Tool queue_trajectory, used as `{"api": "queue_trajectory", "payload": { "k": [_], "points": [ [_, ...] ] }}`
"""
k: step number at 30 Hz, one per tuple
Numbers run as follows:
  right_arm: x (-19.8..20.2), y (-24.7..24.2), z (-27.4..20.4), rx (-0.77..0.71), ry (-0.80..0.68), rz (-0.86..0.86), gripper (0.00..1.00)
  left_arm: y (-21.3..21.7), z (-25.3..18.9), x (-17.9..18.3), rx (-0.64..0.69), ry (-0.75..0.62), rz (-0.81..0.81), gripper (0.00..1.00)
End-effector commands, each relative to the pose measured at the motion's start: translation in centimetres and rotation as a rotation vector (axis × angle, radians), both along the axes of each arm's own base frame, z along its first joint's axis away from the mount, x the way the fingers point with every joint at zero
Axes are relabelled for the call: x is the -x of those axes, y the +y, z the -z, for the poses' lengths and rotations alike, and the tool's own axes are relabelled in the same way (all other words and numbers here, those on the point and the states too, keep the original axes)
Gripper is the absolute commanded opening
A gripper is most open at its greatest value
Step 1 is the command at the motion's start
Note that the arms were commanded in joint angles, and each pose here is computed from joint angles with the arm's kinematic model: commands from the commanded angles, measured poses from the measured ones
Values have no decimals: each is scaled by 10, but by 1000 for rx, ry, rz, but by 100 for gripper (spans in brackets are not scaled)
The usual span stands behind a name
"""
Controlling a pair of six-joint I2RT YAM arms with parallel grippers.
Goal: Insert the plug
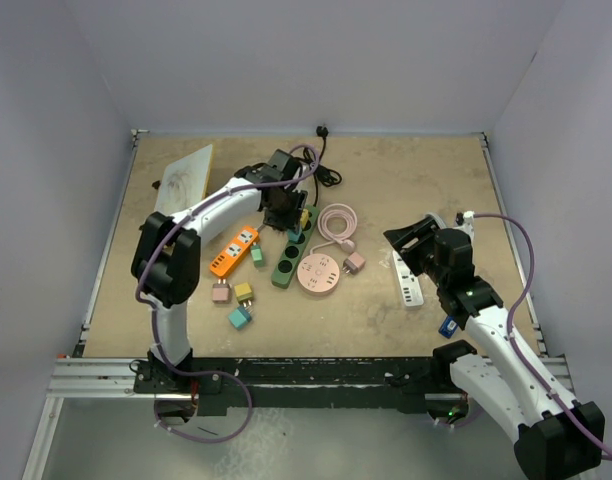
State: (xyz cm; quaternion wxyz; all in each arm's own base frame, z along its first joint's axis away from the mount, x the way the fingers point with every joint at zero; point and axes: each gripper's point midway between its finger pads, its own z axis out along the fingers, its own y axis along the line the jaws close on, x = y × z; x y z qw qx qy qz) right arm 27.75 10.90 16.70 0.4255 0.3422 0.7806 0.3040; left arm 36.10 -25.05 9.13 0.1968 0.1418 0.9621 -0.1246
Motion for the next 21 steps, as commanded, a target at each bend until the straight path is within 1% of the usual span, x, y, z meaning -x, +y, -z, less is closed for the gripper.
{"api": "queue_trajectory", "payload": {
  "k": [1, 3, 8, 11, 12, 15, 17, 21],
  "points": [
    [-5, 3, -10, -20, -34, -7, 65, -10, 1, -9, 30, -27, 19, 41],
    [-5, 3, -9, -19, -32, -8, 65, -13, 3, -11, 35, -23, 22, 35],
    [-4, 3, -7, -16, -28, -6, 65, -18, 2, -12, 52, -18, 38, 33],
    [-4, 3, -7, -16, -29, -6, 65, -21, 3, -10, 51, -14, 47, 26],
    [-4, 3, -6, -16, -29, -7, 65, -20, 6, -9, 40, -11, 47, 22],
    [-4, 3, -6, -17, -28, -7, 65, -17, 16, -4, -22, -1, 46, 8],
    [-4, 3, -5, -15, -27, -6, 65, -12, 27, 2, -89, 2, 48, 0],
    [-4, 2, -5, -15, -27, -5, 65, 5, 60, 18, -284, 22, 66, 0]
  ]
}}
